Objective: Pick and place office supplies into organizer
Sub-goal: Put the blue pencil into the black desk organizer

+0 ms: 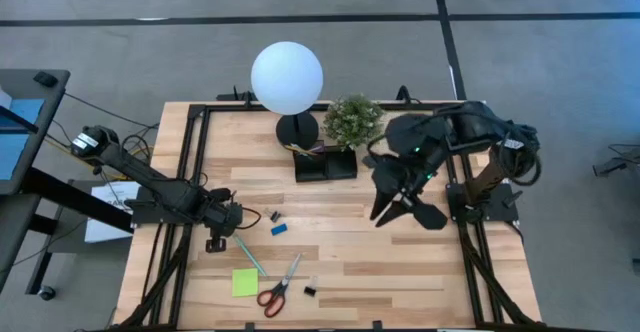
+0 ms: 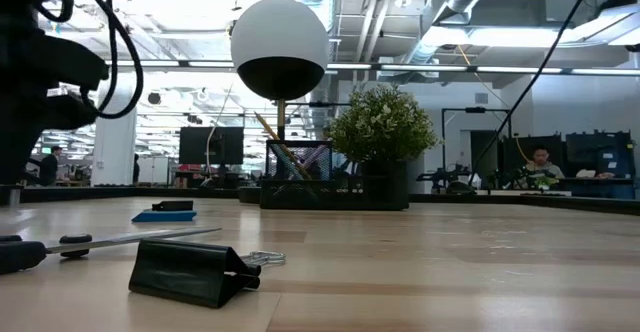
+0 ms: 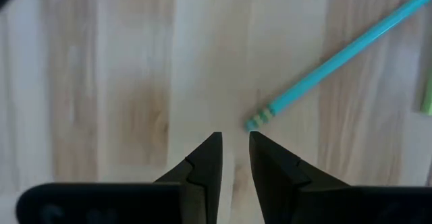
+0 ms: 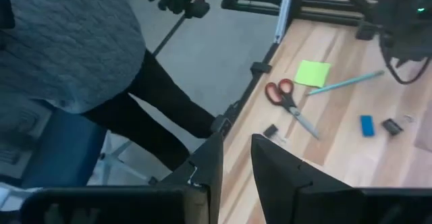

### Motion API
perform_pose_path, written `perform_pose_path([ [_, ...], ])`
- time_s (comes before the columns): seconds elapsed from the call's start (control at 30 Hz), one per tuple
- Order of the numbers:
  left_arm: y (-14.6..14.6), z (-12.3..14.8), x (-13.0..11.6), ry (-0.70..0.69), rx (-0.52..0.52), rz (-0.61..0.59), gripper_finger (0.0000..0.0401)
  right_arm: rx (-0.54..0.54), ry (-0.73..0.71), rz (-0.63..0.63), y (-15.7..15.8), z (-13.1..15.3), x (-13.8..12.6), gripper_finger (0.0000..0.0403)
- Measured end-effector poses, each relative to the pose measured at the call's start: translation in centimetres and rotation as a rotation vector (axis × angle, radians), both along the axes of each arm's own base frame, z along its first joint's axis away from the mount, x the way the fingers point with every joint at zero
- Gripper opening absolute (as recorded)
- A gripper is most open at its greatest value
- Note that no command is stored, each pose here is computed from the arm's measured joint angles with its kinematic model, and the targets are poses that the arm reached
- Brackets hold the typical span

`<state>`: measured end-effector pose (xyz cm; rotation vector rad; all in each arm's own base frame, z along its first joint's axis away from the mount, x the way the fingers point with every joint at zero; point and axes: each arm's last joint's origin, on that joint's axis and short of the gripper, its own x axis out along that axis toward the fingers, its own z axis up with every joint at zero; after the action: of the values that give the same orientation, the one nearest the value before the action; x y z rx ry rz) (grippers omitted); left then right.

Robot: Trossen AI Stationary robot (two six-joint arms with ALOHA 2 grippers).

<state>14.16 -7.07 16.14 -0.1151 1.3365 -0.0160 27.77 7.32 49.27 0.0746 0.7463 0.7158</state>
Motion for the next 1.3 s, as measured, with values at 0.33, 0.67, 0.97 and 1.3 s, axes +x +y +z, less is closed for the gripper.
perform_pose_path([
  [0.33,0.0,-0.2,0.2,-0.046,0.052,-0.203,0.0068,-0.006,-0.045,-0.013,0.2,0.1,0.7,0.0071],
  [0.67,-0.3,-0.3,-0.3,0.004,0.017,-0.236,0.0068,-0.276,0.062,-0.395,-3.1,-1.1,0.7,0.0071],
  [0.97,-0.8,-0.6,-0.3,0.017,0.030,-0.270,0.0068,-0.278,0.067,-0.388,-3.2,-1.3,1.1,0.0071],
  [1.3,-1.7,-3.3,1.3,0.104,0.097,-0.268,0.0068,-0.279,0.068,-0.386,-3.2,-1.3,1.0,0.0071],
])
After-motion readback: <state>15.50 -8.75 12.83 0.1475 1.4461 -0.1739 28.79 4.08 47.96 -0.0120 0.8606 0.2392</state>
